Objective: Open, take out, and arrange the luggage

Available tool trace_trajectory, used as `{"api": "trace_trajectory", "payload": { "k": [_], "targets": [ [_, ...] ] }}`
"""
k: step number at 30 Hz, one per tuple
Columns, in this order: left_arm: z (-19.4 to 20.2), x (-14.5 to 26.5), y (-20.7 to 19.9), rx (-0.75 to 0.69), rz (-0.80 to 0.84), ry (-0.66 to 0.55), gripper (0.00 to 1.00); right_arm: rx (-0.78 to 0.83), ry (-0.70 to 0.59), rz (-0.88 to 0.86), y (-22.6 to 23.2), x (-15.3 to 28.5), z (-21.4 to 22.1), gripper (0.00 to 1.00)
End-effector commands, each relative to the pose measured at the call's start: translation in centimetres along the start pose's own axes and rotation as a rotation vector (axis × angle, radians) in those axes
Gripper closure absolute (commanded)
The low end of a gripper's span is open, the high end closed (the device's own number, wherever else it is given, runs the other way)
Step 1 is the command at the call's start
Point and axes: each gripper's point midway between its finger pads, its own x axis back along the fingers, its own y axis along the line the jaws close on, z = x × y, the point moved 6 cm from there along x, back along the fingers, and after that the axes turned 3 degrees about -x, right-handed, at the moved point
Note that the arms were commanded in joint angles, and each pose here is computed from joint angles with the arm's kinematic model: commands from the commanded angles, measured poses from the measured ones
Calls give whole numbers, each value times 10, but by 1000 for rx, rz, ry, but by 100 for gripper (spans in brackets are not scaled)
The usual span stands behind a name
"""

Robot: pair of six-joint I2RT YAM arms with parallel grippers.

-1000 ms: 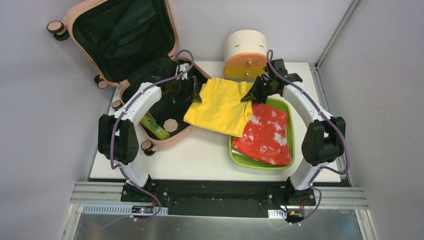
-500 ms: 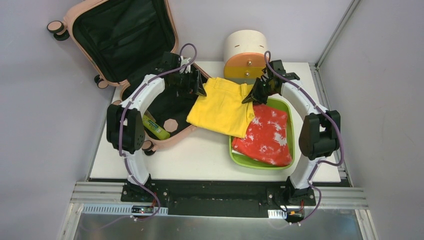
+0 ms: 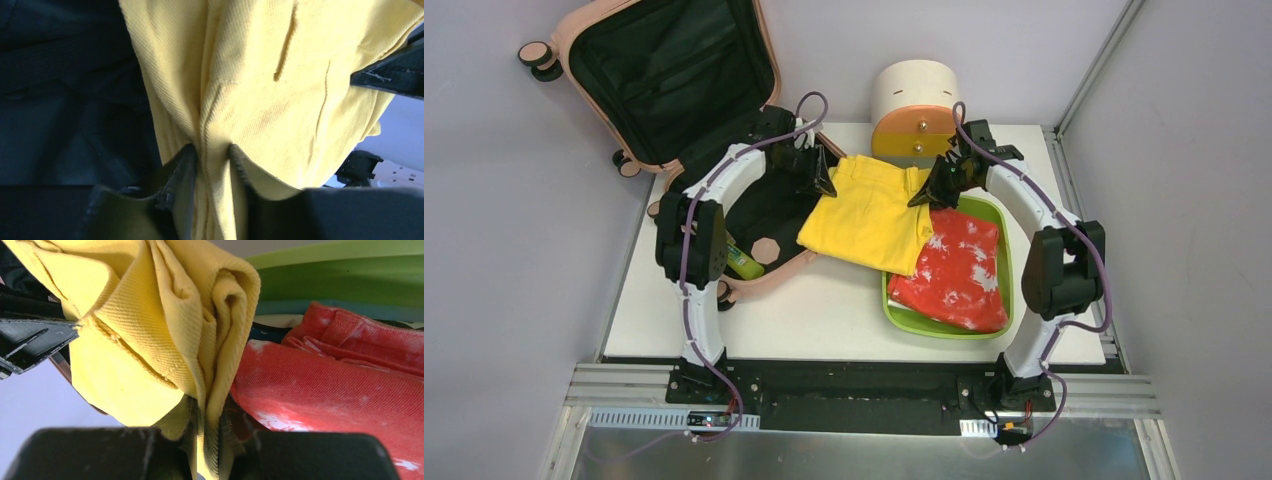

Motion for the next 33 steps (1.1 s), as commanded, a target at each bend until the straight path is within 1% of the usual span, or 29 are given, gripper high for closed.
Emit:
{"api": "trace_trajectory", "payload": {
  "k": [1,3,5,13,16,20,24,27,30,33],
  "targets": [
    [-13,26,-24,-46,36,-66,80,18,-143,17,3,34,-18,100],
    [-13,32,-29,-44,31,-80,93,15,-159,-7,9,38,-18,100],
    [-13,40,-36,-54,28,-98,100,19,-172,-26,16,44,-17,100],
    [2,62,-55,-56,-55,-156,100,27,-213,-103,37,74,-2,100],
    [12,66,-69,-80,-77,-170,100,36,-220,-126,41,86,6,100],
    [28,73,-89,-94,-103,-193,100,47,-217,-116,39,102,17,100],
    [49,85,-120,-130,-143,-251,100,51,-181,-65,27,120,40,100],
    [65,86,-150,-144,-138,-279,100,95,-172,-11,12,134,60,100],
    [80,77,-177,-159,-136,-304,100,98,-200,75,-10,146,72,100],
    [96,56,-201,-177,-112,-320,100,76,-203,156,-31,152,77,100]
  ]
}}
